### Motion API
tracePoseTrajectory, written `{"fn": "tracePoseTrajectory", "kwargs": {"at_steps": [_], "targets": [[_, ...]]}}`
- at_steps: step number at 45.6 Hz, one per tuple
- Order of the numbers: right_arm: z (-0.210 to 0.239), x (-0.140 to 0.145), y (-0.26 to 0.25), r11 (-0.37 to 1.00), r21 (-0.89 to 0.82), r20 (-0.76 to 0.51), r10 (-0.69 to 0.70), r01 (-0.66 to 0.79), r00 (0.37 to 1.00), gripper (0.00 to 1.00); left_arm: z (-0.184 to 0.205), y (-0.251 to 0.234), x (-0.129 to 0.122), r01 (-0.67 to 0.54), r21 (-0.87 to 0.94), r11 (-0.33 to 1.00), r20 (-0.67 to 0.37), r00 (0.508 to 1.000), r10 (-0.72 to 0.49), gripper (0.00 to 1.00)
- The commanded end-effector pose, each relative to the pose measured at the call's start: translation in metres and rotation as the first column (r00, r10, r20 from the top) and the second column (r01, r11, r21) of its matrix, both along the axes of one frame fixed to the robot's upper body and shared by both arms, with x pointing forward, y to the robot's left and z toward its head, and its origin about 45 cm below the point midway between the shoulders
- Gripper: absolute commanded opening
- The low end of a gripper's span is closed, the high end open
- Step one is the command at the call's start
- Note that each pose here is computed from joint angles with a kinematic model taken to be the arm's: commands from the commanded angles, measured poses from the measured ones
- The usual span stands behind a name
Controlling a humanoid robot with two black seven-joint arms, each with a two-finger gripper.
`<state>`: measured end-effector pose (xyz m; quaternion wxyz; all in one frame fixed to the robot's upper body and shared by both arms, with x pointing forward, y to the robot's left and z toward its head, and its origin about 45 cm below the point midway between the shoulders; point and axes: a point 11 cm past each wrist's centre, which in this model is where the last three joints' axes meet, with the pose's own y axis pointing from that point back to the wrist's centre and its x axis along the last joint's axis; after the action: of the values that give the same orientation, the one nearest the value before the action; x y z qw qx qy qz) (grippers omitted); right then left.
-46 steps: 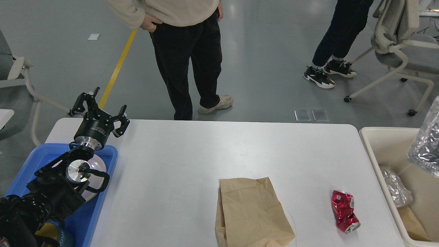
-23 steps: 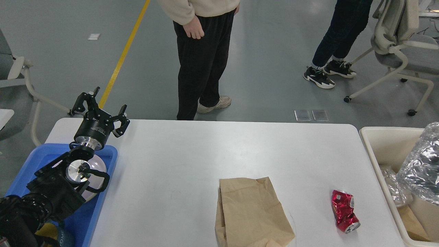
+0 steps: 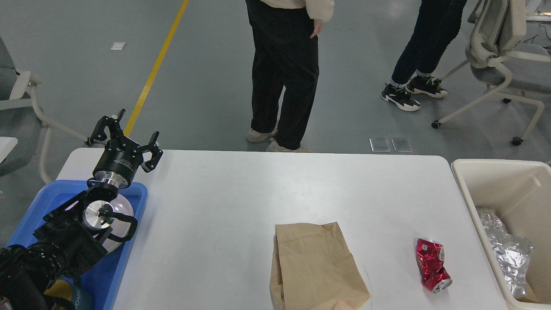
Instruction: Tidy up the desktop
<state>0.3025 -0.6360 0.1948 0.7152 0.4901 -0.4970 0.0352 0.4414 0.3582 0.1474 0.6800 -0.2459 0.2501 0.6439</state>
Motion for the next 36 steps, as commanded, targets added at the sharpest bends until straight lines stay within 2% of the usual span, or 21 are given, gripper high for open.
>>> {"fn": "tracePoseTrajectory", "kwargs": {"at_steps": [1, 7, 14, 18, 27, 36], "targets": [[0.03, 0.011, -0.006, 0.999, -0.033, 0.006, 0.015, -0.015, 1.0, 1.0, 0.0, 0.0, 0.0, 0.0, 0.0, 1.0, 0.0, 1.0, 0.0, 0.97], [0.072, 0.023, -0.004, 1.0, -0.006, 0.012, 0.017, -0.017, 1.0, 1.0, 0.0, 0.0, 0.0, 0.0, 0.0, 1.0, 0.0, 1.0, 0.0, 0.97], [0.139, 0.057, 0.009, 0.998, 0.022, 0.108, 0.048, -0.05, 0.993, 1.0, 0.0, 0.0, 0.0, 0.0, 0.0, 1.0, 0.0, 1.0, 0.0, 0.97], [0.172, 0.072, 0.022, 0.996, 0.048, 0.12, 0.075, -0.081, 0.99, 1.0, 0.0, 0.0, 0.0, 0.0, 0.0, 1.0, 0.0, 1.0, 0.0, 0.97], [0.215, 0.092, 0.061, 0.976, 0.149, 0.033, 0.153, -0.156, 0.988, 1.0, 0.0, 0.0, 0.0, 0.0, 0.0, 1.0, 0.0, 1.0, 0.0, 0.97], [0.235, 0.096, 0.096, 0.949, 0.242, -0.111, 0.234, -0.202, 0.966, 1.0, 0.0, 0.0, 0.0, 0.0, 0.0, 1.0, 0.0, 1.0, 0.0, 0.97]]}}
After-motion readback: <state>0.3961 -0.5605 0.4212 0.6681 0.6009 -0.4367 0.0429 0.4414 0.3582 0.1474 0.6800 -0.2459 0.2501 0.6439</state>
